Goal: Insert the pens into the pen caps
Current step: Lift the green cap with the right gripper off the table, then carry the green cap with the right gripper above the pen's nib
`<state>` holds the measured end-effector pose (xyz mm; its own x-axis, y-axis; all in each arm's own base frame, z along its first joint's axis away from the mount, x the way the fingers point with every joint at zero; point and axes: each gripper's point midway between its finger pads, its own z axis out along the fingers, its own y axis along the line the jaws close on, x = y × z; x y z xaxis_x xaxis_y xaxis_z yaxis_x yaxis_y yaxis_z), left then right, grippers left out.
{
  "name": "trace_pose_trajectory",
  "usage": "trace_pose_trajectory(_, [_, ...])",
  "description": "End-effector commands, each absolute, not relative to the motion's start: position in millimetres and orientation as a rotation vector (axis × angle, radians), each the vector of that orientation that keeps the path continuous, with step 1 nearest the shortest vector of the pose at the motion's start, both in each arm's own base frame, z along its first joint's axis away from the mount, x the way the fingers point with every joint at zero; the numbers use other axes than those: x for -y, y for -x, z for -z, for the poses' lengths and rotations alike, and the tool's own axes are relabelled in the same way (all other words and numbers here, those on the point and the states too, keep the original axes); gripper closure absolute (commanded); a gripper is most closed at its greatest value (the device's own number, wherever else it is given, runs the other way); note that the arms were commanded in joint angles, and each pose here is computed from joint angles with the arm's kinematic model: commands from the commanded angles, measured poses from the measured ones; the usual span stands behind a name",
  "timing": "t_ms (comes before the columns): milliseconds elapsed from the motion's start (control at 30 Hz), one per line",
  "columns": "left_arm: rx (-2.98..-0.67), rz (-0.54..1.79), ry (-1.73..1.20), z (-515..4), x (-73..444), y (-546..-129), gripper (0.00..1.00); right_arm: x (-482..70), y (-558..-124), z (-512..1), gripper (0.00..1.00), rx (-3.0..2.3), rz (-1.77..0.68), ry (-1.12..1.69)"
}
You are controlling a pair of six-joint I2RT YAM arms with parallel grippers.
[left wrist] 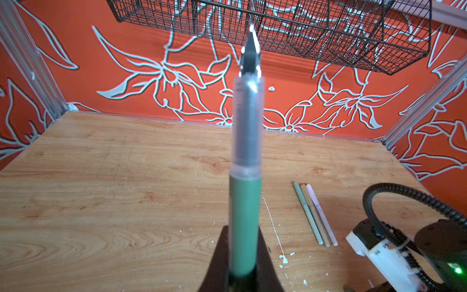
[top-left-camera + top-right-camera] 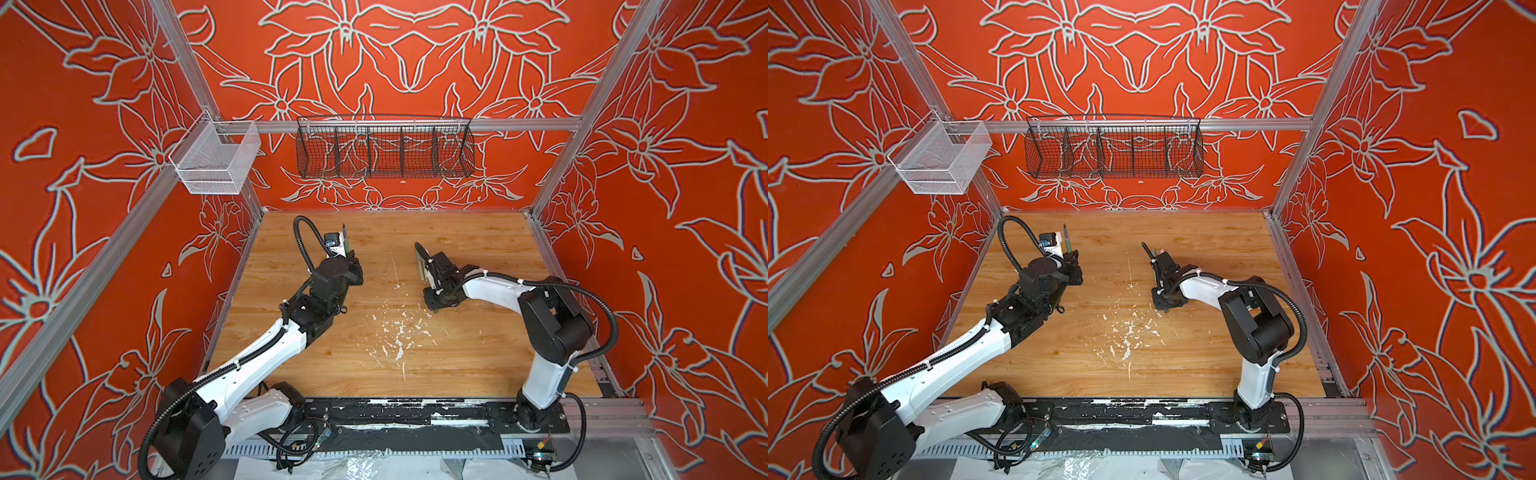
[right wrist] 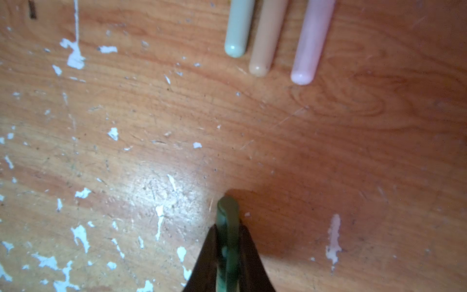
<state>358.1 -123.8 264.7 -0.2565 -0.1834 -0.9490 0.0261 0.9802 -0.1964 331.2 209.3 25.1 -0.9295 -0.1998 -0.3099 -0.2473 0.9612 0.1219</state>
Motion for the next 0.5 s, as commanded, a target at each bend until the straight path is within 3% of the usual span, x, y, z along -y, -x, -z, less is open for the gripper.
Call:
trace_pose_trajectory(0, [-1.773, 0.227, 0.120, -283, 125, -361, 1.00, -207, -329, -33, 0.86, -2.794, -0.223, 0.303])
trace_pose_trajectory(267, [-1.760, 0.383, -0.035, -282, 160, -359, 1.00, -215, -339, -106, 0.89, -2.511, -0.386, 0.265])
trace_pose_trajectory(467, [-1.785, 0.454, -0.204, -277, 196, -353, 1.00, -218, -335, -191, 0.91, -2.082, -0.612, 0.224])
